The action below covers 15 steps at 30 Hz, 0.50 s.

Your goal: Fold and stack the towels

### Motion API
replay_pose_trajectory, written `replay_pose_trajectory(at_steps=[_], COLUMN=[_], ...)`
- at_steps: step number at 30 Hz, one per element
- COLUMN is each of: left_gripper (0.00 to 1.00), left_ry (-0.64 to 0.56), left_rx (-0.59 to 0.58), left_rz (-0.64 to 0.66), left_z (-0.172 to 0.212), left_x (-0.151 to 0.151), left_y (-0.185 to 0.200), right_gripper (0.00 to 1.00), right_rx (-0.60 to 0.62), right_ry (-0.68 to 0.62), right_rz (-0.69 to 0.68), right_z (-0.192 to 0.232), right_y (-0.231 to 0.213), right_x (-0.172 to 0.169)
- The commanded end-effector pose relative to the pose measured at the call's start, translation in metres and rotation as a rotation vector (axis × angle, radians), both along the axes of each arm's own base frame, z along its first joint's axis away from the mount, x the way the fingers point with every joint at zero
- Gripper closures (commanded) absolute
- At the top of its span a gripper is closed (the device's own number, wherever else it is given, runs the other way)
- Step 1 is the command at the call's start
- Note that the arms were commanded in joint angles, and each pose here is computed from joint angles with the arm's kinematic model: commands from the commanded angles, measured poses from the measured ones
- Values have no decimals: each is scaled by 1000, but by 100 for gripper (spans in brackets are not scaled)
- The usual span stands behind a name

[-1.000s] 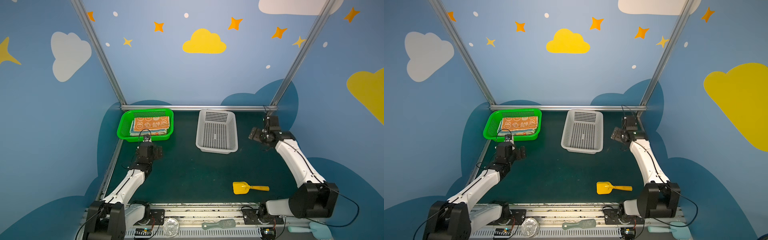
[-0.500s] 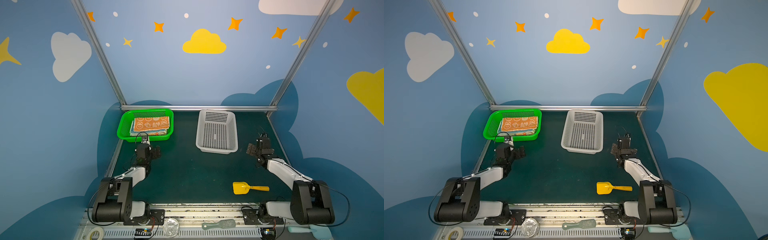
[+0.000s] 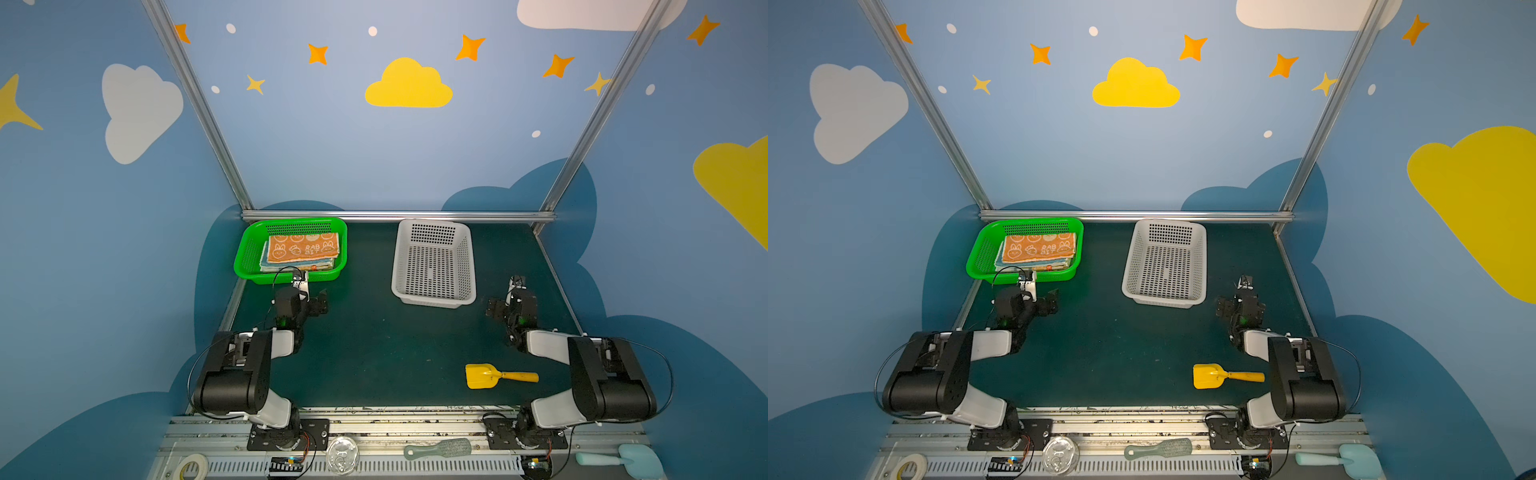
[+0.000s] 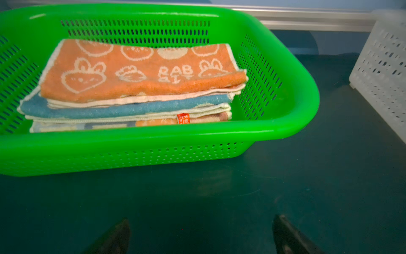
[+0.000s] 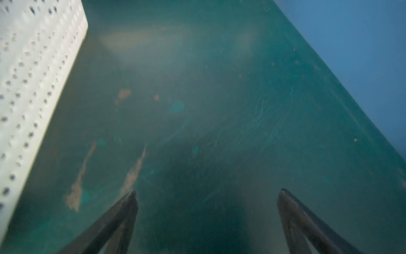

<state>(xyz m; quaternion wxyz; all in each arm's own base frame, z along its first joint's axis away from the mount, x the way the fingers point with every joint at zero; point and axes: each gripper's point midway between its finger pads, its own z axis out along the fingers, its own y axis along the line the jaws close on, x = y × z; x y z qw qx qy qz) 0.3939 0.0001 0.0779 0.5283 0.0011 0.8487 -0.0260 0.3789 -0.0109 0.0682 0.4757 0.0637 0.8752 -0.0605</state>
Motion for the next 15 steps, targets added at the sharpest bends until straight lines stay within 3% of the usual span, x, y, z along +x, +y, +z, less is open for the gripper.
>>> replay_pose_trajectory(at_steps=[1, 15], left_gripper=[0, 0], left_ry=[-27, -18], left_rx=[4, 10], left_rz=[-25, -25], left_z=[4, 3], left_x=[0, 0], left_y=[-3, -4], right_gripper=[1, 1], right_rx=[12, 43], right_ry=[-49, -39], right_rz=[22, 0], right_z=[19, 18], right_y=[5, 3], right_x=[10, 9])
